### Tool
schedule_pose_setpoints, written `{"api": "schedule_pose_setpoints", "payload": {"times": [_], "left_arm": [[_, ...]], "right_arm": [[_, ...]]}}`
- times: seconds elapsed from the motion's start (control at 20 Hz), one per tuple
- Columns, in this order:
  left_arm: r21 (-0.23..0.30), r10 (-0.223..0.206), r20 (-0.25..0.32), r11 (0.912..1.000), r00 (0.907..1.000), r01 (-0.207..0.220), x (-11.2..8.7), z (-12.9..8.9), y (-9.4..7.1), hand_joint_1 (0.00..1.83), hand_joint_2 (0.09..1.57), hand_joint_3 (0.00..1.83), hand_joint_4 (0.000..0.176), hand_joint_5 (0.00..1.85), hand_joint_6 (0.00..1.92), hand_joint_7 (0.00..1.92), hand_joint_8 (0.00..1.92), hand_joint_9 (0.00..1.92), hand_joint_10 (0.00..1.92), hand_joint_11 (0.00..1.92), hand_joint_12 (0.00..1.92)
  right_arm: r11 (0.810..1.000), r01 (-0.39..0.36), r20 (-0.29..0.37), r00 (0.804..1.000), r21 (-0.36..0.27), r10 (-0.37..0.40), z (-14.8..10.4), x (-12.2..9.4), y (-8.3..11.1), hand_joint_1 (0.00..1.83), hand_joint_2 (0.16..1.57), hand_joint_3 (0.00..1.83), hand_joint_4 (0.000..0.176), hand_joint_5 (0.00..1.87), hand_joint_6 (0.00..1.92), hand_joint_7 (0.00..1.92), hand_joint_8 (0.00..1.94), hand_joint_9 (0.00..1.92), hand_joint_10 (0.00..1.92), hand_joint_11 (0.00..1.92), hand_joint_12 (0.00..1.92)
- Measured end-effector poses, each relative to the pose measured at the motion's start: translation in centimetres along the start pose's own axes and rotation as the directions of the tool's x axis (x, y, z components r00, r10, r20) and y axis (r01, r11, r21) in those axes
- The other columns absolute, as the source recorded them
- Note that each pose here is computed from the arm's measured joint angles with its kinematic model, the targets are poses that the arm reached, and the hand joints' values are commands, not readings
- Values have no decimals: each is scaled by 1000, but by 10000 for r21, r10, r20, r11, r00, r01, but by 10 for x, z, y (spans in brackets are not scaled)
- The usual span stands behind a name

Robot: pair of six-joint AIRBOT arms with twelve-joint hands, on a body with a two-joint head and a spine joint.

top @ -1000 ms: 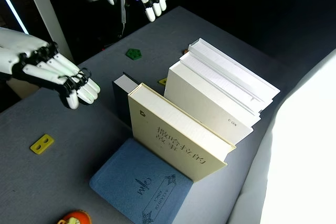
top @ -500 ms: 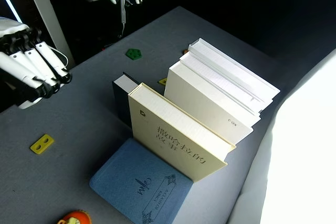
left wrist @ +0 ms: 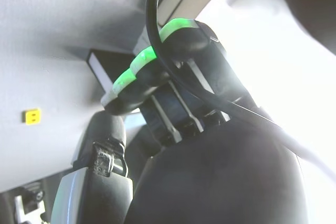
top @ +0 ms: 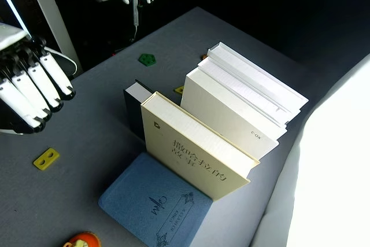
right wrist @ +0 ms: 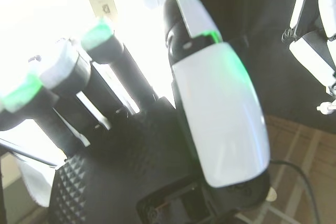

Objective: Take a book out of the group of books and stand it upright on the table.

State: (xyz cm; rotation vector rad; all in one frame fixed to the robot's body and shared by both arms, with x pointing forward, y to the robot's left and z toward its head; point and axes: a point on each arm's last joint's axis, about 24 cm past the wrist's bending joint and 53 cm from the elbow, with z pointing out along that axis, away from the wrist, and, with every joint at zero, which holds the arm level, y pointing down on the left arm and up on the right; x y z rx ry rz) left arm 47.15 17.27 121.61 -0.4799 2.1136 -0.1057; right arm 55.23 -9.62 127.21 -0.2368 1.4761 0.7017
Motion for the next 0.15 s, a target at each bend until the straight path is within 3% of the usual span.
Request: {"api": "schedule_pose_setpoints", "payload": {"times": [0.15], "left_arm": [[-11, -1, 5, 10000, 10000, 1, 0, 0, 0, 291, 1408, 0, 0, 913, 1833, 1015, 1921, 939, 1921, 796, 1921]], "right_arm": [[10000, -3, -1, 10000, -5, 3, 0, 0, 0, 66, 1302, 3, 0, 1078, 1914, 1223, 1895, 1212, 1921, 1028, 1921]]}}
